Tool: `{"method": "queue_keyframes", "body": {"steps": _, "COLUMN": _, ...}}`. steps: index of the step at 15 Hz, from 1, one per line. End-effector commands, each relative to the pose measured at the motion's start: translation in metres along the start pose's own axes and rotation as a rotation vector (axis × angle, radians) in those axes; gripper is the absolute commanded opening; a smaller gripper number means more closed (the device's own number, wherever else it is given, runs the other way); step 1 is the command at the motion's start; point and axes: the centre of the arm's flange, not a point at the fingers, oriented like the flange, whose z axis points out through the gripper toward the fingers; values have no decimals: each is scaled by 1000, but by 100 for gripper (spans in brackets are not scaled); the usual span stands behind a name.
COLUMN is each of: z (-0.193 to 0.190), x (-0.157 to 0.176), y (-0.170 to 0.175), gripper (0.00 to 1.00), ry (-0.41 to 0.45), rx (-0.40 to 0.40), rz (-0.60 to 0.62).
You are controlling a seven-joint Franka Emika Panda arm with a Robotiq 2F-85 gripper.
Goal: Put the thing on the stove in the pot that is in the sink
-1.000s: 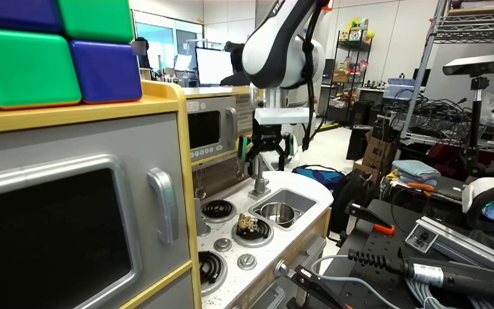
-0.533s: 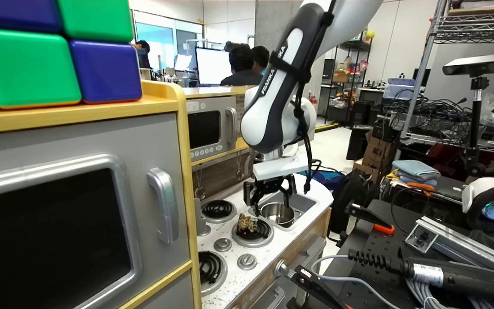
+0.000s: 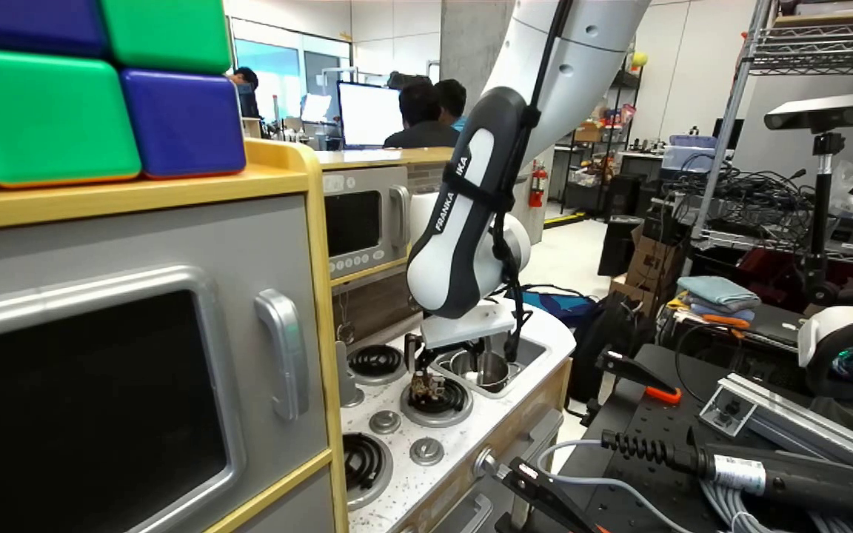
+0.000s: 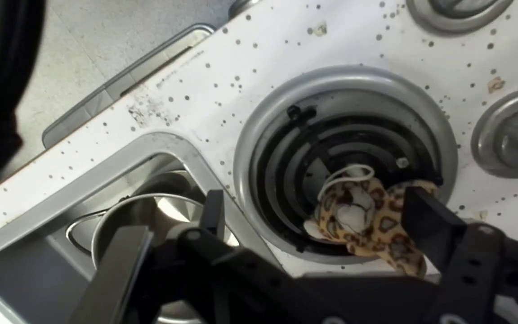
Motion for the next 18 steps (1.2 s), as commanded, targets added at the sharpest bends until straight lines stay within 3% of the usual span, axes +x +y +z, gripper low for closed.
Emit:
{"method": "queue_keyframes", "body": {"steps": 1, "z": 13, "x": 8, "y": -12, "gripper": 100, "ry": 97, "rx": 37, "rz": -7}}
{"method": "queue_keyframes", "body": {"steps": 6, "z": 31, "x": 15, "y": -16, "gripper": 100, "ry": 94, "rx": 52, "rz": 20}}
{"method": "queue_keyframes", "body": {"steps": 7, "z": 34, "x": 16, "y": -16, "gripper": 92, "ry": 86, "rx": 52, "rz": 27}}
{"method": "queue_keyframes", "body": {"steps": 8, "z": 36, "x": 16, "y": -16, "gripper": 74, "ry": 81, "rx": 56, "rz": 34}}
{"method": "queue_keyframes", "body": {"steps": 9, "z": 36, "x": 17, "y": -17, "gripper": 65, "ry": 79, "rx": 62, "rz": 40}}
{"method": "queue_keyframes", "body": {"steps": 18, "z": 6, "x": 32, "y": -6, "gripper": 0, "ry": 80, "rx": 117, "rz": 107}}
